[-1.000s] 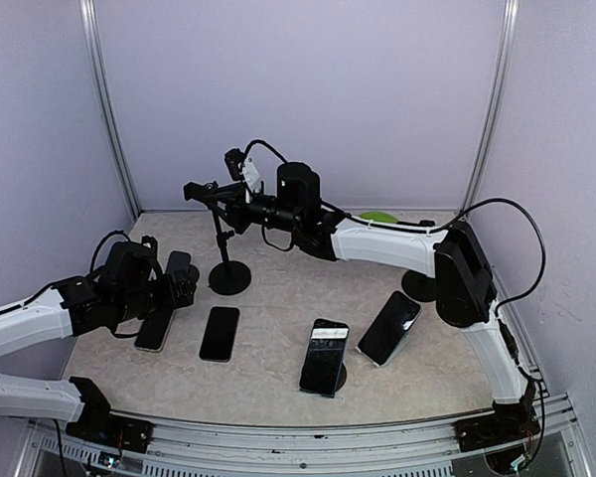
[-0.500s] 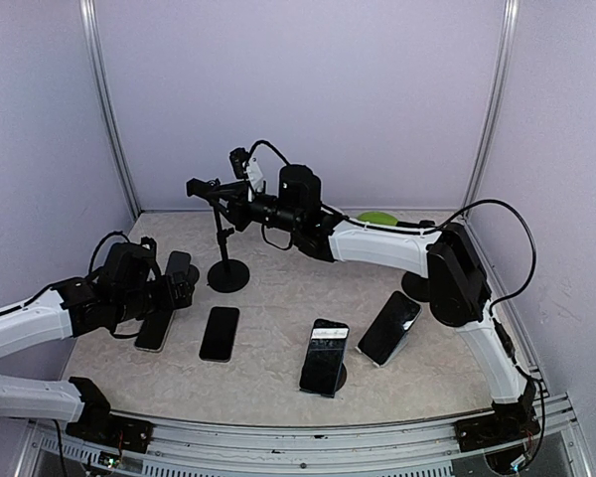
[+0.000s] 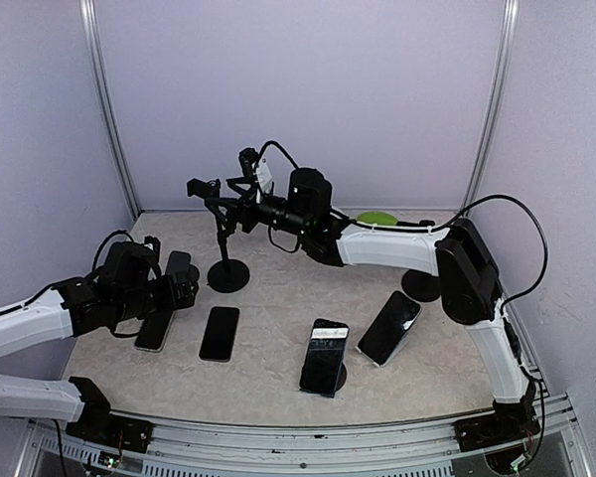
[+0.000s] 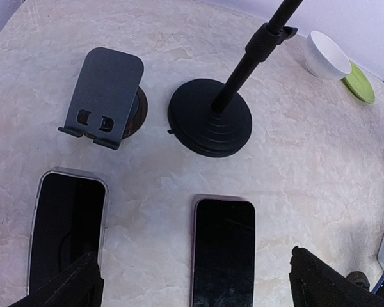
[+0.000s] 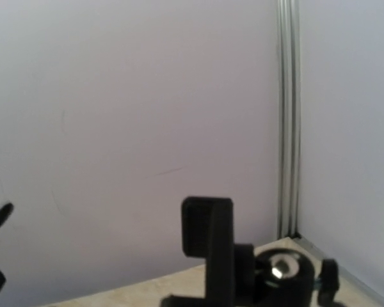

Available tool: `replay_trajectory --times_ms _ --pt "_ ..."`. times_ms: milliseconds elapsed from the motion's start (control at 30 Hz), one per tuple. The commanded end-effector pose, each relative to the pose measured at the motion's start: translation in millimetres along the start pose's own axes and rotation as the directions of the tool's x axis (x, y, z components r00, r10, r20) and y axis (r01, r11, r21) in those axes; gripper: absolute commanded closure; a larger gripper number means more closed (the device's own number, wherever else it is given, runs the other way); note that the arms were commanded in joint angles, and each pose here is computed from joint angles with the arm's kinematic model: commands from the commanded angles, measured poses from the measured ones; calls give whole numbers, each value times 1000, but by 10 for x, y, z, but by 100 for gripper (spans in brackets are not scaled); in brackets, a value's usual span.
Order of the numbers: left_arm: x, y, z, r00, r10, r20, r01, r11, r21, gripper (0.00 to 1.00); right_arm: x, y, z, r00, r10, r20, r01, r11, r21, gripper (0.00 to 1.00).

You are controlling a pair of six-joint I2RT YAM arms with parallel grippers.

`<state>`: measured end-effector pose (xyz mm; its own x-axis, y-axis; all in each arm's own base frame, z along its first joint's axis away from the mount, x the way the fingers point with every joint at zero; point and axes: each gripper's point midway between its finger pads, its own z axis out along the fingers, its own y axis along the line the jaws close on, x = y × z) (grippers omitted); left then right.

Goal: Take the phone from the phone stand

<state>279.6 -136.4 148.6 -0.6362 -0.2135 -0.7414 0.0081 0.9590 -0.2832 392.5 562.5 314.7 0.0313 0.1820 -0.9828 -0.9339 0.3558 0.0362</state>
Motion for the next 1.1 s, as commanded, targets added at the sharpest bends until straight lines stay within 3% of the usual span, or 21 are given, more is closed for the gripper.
replay_trajectory --times_ms 0,67,433,600,733,933,1067 --pt "-9 -151 -11 1000 3 3 -3 999 49 1 -575 58 -149 994 -38 105 38 999 2 6" --pt "-1 -229 -54 1000 14 11 -14 998 64 1 -629 86 -205 993 -41 107 41 999 0 0" --pt "-151 -480 -376 995 29 100 -41 991 126 1 -734 194 -852 994 -76 77 71 995 68 0" --pt "-297 -722 -600 988 4 155 -49 957 286 1 -743 216 -1305 994 -97 45 91 988 126 0" --pt "-329 -821 -633 988 46 145 -86 956 280 1 -767 210 -1691 994 -112 16 107 977 183 0" --pt "-265 -1206 -736 952 224 208 -269 938 218 1 -674 30 -2314 994 -106 -41 113 944 309 0" --pt "-197 -1297 -689 944 253 210 -289 943 163 1 -691 -57 -2712 993 -101 -63 118 918 380 0"
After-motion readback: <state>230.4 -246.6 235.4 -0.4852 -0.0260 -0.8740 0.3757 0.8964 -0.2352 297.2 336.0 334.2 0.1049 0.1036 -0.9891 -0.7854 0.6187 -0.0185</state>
